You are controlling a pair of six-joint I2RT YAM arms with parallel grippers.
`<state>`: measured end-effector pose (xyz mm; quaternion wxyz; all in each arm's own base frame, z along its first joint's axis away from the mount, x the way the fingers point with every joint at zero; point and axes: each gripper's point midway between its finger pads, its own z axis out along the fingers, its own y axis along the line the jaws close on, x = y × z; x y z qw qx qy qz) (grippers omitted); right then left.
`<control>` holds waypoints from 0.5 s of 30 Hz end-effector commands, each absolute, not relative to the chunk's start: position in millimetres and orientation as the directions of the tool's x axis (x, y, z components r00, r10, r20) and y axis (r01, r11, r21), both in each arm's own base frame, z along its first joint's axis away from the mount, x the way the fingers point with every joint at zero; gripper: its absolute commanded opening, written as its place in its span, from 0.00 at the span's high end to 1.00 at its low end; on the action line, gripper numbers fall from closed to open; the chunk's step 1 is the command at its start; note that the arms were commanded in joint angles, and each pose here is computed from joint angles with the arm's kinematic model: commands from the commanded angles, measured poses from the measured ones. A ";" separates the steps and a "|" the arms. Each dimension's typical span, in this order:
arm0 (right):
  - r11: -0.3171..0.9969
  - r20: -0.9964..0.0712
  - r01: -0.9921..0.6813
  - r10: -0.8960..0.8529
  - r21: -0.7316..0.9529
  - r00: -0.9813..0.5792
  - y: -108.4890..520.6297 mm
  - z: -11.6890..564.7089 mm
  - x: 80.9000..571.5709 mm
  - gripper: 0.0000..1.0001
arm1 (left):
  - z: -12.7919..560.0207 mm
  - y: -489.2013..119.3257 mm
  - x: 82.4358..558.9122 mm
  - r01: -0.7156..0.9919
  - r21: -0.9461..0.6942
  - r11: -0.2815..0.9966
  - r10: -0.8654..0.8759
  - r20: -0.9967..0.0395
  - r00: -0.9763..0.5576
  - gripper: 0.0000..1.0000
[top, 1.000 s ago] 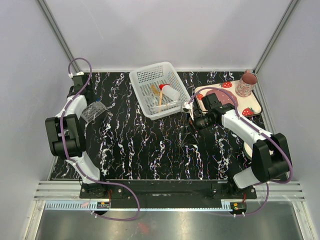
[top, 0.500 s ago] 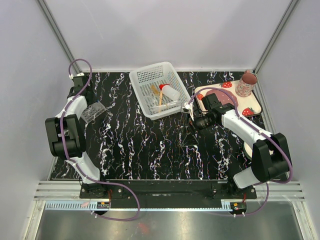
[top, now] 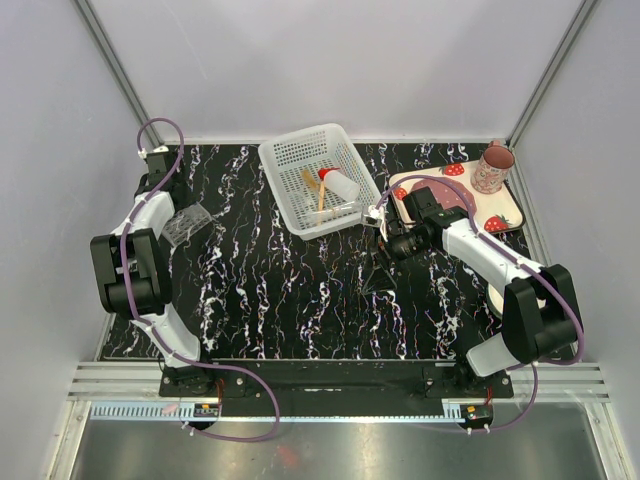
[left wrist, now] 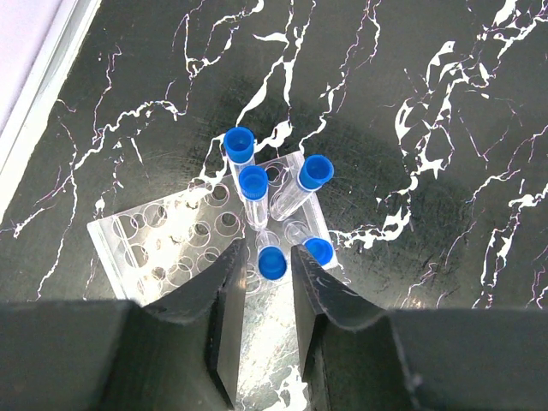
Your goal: Organize the chemistry lab equipment
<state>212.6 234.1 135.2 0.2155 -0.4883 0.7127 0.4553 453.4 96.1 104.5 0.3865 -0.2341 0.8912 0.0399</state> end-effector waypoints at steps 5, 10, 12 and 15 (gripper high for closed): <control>0.095 -0.776 -0.912 -0.496 0.398 -0.390 236.2 142.5 219.8 0.00 | 115.3 98.1 459.4 -0.449 -0.126 0.884 -0.388 -0.735 -0.557 0.68; 0.098 -0.778 -0.916 -0.497 0.389 -0.384 235.9 142.7 220.9 0.00 | 143.2 97.3 459.1 -0.438 -0.146 0.887 -0.379 -0.771 -0.512 0.59; 0.107 -0.775 -0.918 -0.504 0.381 -0.381 234.4 142.5 221.7 0.00 | 163.6 97.5 455.4 -0.430 -0.152 0.890 -0.368 -0.795 -0.481 0.53; 0.126 -0.778 -0.927 -0.510 0.353 -0.366 230.5 143.9 225.3 0.00 | 180.9 94.9 445.4 -0.420 -0.173 0.891 -0.369 -0.815 -0.446 0.41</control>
